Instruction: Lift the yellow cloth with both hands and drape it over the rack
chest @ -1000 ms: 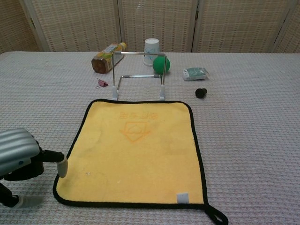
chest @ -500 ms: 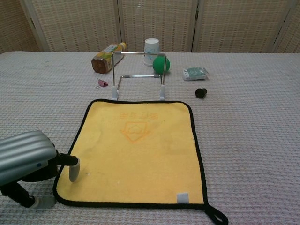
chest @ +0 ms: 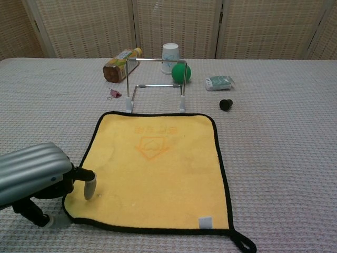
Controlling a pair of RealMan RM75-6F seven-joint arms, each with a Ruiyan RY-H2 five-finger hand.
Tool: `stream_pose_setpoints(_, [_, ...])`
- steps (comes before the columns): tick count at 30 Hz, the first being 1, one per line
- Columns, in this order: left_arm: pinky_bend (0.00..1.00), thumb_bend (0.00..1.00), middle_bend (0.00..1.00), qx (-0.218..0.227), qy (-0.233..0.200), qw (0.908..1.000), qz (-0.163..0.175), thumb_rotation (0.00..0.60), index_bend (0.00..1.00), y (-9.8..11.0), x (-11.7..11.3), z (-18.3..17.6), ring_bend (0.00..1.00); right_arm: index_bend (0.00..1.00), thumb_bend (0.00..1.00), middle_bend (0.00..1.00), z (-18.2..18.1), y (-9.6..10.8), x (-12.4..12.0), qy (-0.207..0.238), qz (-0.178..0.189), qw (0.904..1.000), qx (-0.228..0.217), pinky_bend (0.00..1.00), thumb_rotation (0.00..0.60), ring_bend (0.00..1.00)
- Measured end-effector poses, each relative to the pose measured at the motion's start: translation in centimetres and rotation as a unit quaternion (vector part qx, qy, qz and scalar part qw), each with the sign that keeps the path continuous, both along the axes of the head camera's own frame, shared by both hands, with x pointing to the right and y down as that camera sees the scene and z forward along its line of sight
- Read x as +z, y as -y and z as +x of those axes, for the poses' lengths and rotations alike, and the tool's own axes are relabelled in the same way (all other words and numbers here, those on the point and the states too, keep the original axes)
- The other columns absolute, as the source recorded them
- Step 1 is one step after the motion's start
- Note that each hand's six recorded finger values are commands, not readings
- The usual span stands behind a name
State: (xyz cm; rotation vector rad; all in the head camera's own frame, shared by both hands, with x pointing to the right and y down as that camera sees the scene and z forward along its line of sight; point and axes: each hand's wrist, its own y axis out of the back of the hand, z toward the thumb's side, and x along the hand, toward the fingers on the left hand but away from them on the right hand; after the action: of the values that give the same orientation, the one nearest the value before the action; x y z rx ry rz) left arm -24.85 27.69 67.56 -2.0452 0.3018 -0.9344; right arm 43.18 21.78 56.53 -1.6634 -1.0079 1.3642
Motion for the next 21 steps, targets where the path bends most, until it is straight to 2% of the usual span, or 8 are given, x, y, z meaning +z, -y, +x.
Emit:
stream_pose_setpoints(5, [0.97, 0.39, 1.0, -0.003, -0.005, 1.0, -0.001, 0.6, 0.52, 0.0, 0.0, 0.2, 0.84, 0.15, 0.3, 0.14, -0.3, -0.1, 0.0, 0.007, -0.002, 1.0, -0.003, 0.08, 0.6, 0.11])
stream_pose_setpoints(8, [0.97, 0.42, 1.0, -0.004, -0.007, 1.0, -0.002, 0.6, 0.53, 0.1, 0.1, 0.4, 0.85, 0.15, 0.3, 0.14, -1.0, -0.2, 0.0, 0.025, -0.006, 0.9996, -0.009, 0.08, 0.6, 0.11])
stream_pose_setpoints(13, [0.97, 0.47, 1.0, -0.012, -0.014, 0.9998, -0.002, 0.6, 0.56, 0.4, 0.2, 0.8, 0.85, 0.15, 0.3, 0.17, -2.8, -0.2, 0.3, 0.043, -0.012, 0.9982, -0.041, 0.08, 0.6, 0.13])
stream_pose_setpoints(19, [0.97, 0.48, 1.0, -0.014, -0.018, 0.9997, -0.001, 0.6, 0.57, 0.4, 0.1, 0.9, 0.85, 0.15, 0.3, 0.27, -6.2, -0.4, 1.0, 0.07, -0.021, 0.9926, -0.098, 0.22, 0.6, 0.24])
stream_pose_setpoints(21, [0.97, 0.48, 1.0, -0.015, -0.018, 0.9997, -0.001, 0.6, 0.57, 0.4, 0.1, 0.8, 0.85, 0.16, 0.3, 0.35, -7.7, -0.3, 1.4, 0.08, -0.023, 0.9893, -0.12, 0.35, 0.6, 0.35])
